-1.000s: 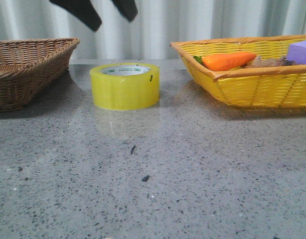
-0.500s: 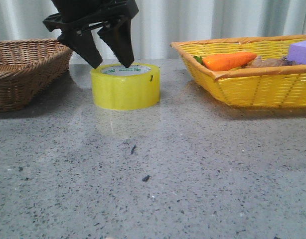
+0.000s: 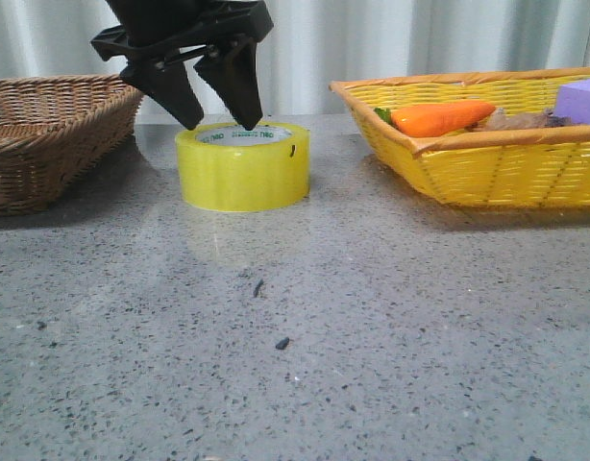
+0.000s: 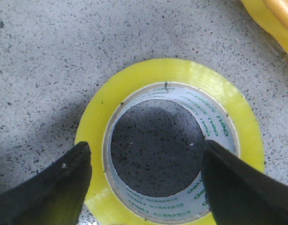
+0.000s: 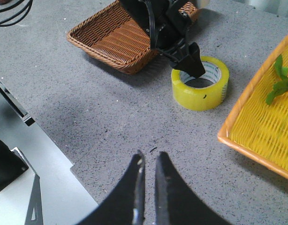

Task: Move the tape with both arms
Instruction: 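Lower the left gripper into the tape roll's hole and grasp its rim, then lift the tape roll with the left gripper and move it over the brown basket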

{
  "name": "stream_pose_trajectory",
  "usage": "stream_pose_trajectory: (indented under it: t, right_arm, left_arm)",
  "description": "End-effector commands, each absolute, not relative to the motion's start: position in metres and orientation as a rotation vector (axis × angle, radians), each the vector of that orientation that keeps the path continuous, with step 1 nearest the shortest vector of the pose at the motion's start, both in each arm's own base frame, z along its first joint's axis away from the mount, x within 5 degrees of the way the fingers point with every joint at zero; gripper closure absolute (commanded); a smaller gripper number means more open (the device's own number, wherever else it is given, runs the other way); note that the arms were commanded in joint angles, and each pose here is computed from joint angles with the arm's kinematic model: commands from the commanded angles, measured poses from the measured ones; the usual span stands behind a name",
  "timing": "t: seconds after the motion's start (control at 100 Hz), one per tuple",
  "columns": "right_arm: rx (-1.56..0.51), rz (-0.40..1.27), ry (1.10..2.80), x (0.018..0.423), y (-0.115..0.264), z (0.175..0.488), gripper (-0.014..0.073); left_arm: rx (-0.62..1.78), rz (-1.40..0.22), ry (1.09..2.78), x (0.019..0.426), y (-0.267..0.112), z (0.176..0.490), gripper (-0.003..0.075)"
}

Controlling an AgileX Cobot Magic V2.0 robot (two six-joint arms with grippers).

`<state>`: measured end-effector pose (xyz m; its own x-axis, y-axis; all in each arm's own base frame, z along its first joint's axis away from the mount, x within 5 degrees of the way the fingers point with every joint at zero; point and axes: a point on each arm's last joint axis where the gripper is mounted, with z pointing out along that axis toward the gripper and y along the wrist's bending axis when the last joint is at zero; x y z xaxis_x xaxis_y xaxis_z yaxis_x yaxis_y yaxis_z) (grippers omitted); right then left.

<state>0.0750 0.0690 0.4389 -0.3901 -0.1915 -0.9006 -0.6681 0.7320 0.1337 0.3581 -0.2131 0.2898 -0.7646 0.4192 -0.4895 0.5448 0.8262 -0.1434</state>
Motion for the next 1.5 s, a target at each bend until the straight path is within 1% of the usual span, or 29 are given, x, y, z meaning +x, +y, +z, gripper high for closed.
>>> stream_pose_trajectory:
  t: [0.0,0.31,0.5,0.75,0.8,0.87,0.91,0.92,0.94,0.99,1.01,1.02,1.05,1.1,1.19,1.24,1.37,1.49]
  right_arm:
    - [-0.604,0.612,1.850,0.076,0.068,0.452,0.0636]
    - [-0.598,0.610,1.865,0.080,0.069,0.444,0.0636]
    - [-0.596,0.610,1.869,0.081,0.070,0.442,0.0636]
    - [-0.585,0.611,1.850,0.082,0.070,0.444,0.0636]
    - [-0.583,0.611,1.846,0.082,0.070,0.444,0.0636]
    - [-0.582,0.611,1.845,0.082,0.070,0.444,0.0636]
    - [-0.582,0.611,1.845,0.082,0.070,0.444,0.0636]
    - [-0.582,0.611,1.845,0.082,0.070,0.444,0.0636]
    - [-0.582,0.611,1.845,0.082,0.070,0.444,0.0636]
    - [-0.582,0.611,1.845,0.082,0.070,0.444,0.0636]
    - [-0.582,0.611,1.845,0.082,0.070,0.444,0.0636]
    - [-0.582,0.611,1.845,0.082,0.070,0.444,0.0636]
    - [-0.582,0.611,1.845,0.082,0.070,0.444,0.0636]
    - [-0.582,0.611,1.845,0.082,0.070,0.444,0.0636]
    - [-0.582,0.611,1.845,0.082,0.070,0.444,0.0636]
    - [-0.582,0.611,1.845,0.082,0.070,0.444,0.0636]
    - [-0.582,0.611,1.844,0.082,0.070,0.444,0.0636]
    - [-0.582,0.611,1.844,0.082,0.070,0.444,0.0636]
  left_arm:
    - [0.689,-0.411,2.514,0.358,-0.215,0.301,0.0261]
    - [0.710,-0.355,2.503,0.359,-0.212,0.301,0.0252]
    - [0.723,-0.320,2.495,0.361,-0.211,0.301,0.0180]
    - [0.726,-0.313,2.494,0.361,-0.210,0.301,0.0182]
    - [0.726,-0.313,2.494,0.361,-0.210,0.301,0.0213]
    - [0.726,-0.313,2.494,0.361,-0.210,0.301,0.0307]
    - [0.725,-0.315,2.494,0.361,-0.210,0.301,0.0391]
    - [0.725,-0.315,2.494,0.361,-0.210,0.301,0.0423]
    - [0.726,-0.314,2.497,0.361,-0.210,0.300,0.0456]
    - [0.725,-0.315,2.495,0.360,-0.210,0.301,0.0596]
    - [0.724,-0.316,2.491,0.360,-0.210,0.303,0.0633]
    - [0.725,-0.316,2.492,0.360,-0.210,0.303,0.0668]
    - [0.731,-0.314,2.487,0.359,-0.210,0.305,0.0738]
    - [0.735,-0.316,2.465,0.359,-0.210,0.312,0.0740]
    - [0.720,-0.333,2.395,0.356,-0.208,0.338,0.0741]
    - [0.709,-0.338,2.339,0.354,-0.207,0.358,0.0741]
    - [0.665,-0.345,2.172,0.341,-0.193,0.421,0.0741]
    - [0.622,-0.273,2.055,0.325,-0.169,0.470,0.0741]
